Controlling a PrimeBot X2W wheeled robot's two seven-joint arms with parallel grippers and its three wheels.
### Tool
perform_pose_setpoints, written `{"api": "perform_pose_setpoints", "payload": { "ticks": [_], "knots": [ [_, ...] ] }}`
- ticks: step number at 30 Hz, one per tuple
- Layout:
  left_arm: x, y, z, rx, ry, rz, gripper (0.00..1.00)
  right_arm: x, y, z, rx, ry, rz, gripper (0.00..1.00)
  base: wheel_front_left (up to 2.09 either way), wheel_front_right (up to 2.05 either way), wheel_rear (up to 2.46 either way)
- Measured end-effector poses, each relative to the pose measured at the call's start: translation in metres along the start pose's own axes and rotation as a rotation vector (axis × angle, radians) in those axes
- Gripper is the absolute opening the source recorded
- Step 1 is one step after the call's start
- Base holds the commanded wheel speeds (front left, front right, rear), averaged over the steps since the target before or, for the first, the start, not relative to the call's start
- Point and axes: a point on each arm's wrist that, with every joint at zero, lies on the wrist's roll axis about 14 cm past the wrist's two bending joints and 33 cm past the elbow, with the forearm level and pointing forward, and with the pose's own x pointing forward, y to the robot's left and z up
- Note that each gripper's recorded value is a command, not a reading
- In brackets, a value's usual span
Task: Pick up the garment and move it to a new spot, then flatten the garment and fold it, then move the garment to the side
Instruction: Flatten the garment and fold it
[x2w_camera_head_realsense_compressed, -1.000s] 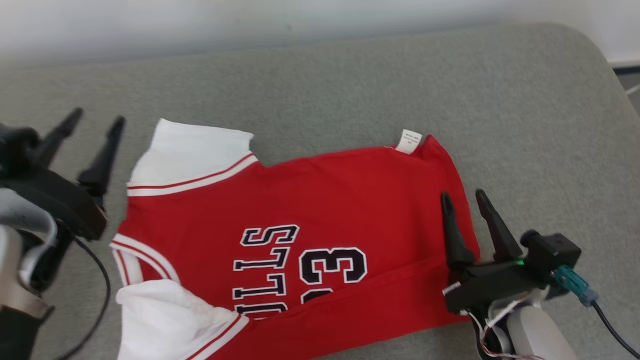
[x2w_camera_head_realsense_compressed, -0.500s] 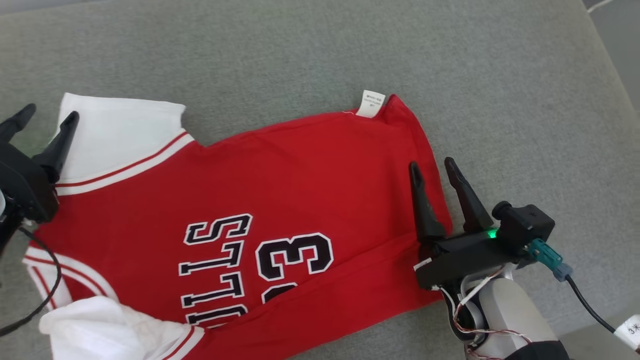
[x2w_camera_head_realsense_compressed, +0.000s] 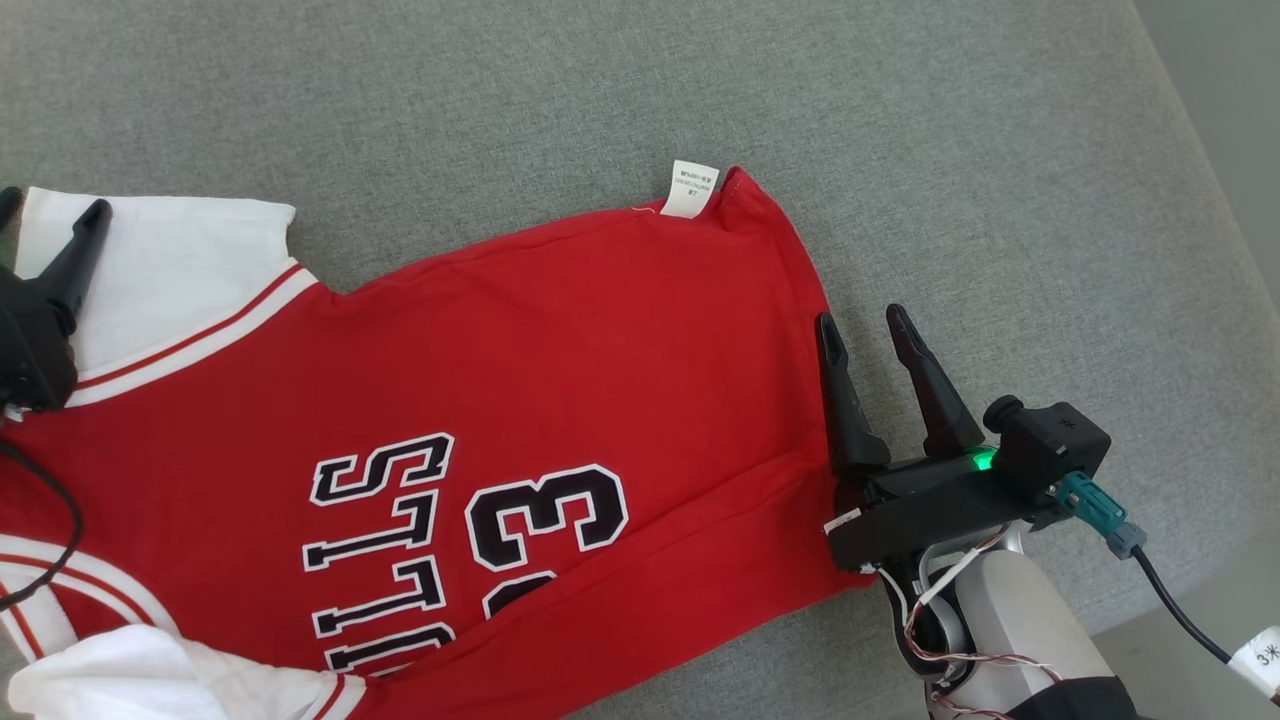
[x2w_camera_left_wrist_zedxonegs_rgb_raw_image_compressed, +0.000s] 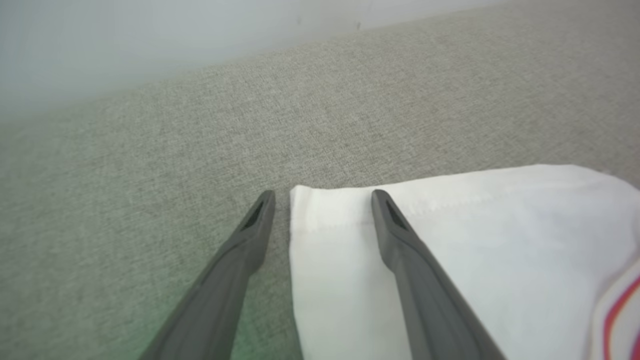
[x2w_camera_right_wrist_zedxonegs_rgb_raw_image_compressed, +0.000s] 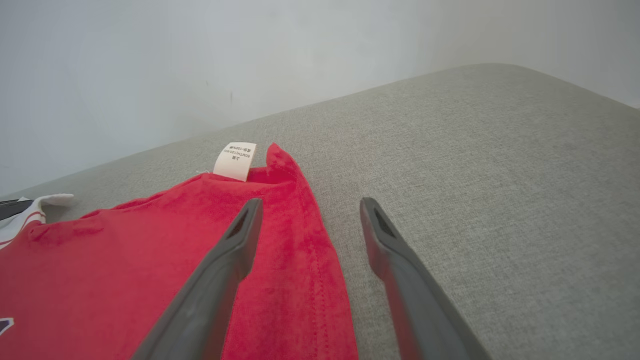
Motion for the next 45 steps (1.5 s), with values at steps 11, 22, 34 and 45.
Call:
{"api": "perform_pose_setpoints", "payload": {
  "ticks": [11, 22, 34, 45],
  "knots": [
    [-0.005, -0.001, 0.014, 0.033, -0.041, -0.005, 0.0, 0.007, 0.005, 0.0, -0.015, 0.001, 0.023, 1.0, 0.0, 0.0, 0.0],
    [-0.032, -0.015, 0.046, 0.068, -0.161, -0.04, 0.0, 0.055, 0.002, 0.013, -0.065, 0.078, 0.061, 1.0, 0.0, 0.0, 0.0],
    [-0.067, -0.011, 0.061, 0.101, -0.26, -0.027, 0.0, 0.087, -0.012, -0.007, -0.073, 0.211, 0.031, 1.0, 0.0, 0.0, 0.0],
    [-0.089, -0.01, 0.067, 0.107, -0.296, -0.011, 0.0, 0.107, -0.013, -0.016, -0.071, 0.229, 0.018, 0.0, 0.0, 0.0, 0.0]
  ]
}}
